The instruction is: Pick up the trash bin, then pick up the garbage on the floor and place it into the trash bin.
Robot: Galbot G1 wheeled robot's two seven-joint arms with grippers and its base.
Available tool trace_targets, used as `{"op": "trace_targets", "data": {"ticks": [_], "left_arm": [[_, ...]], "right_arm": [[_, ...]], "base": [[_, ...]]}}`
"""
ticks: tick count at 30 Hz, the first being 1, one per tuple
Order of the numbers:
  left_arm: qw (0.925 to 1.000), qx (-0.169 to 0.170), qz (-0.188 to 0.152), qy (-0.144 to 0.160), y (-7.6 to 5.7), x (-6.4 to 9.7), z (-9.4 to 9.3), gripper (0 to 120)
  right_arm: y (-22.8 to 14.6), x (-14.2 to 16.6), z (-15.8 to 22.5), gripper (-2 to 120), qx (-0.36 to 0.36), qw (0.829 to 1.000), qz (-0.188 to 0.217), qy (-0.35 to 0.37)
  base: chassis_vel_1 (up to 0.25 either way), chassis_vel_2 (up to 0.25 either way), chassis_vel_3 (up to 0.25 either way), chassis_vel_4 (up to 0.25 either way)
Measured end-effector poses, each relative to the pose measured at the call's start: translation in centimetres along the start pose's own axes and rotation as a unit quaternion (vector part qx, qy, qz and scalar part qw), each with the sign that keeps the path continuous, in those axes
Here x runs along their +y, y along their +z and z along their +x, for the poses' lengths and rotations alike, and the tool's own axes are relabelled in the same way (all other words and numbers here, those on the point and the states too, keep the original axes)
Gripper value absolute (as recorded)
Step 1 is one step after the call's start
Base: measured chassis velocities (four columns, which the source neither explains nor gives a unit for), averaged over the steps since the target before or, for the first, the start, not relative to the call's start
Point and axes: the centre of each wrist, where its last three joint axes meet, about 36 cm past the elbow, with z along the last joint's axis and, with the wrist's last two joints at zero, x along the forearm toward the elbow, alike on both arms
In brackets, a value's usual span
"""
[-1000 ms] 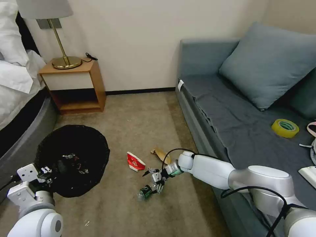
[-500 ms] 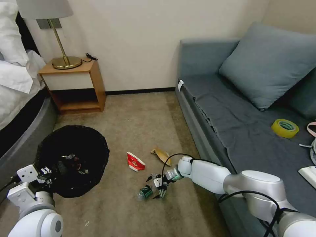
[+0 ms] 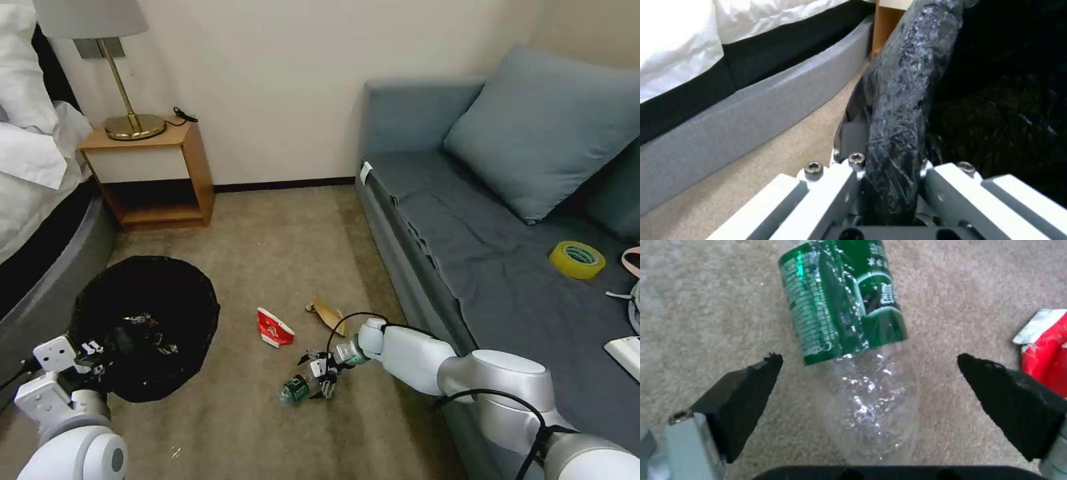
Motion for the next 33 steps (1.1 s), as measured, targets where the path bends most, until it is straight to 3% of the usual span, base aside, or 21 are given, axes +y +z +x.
{"op": "trace_targets", "data": {"ticks": [18,25,26,33], "left_arm": [[1.0000,-0.003,0.001,-0.001,-0.1,0.1,0.3,2],[1.0000,-0.004,0.001,-0.001,-0.1,0.1,0.4,2],[1.0000,-0.004,0.001,-0.001,-0.1,0.2,0.4,2],[1.0000,-0.004,0.001,-0.001,-0.1,0.2,0.4,2]], "right_arm": [[-0.4,-0.2,-1.1,98,0.004,1.000,-0.007,0.010],[-0.2,0.2,-1.3,78,0.006,1.000,-0.011,0.008],[-0.2,0.3,-1.4,70,0.005,1.000,-0.012,0.007],[-0.2,0.5,-1.5,45,0.005,1.000,-0.014,0.006]], "base": [[0.000,0.000,0.000,0.000],[0.000,0.000,0.000,0.000],[0.000,0.000,0.000,0.000],[0.000,0.000,0.000,0.000]]}}
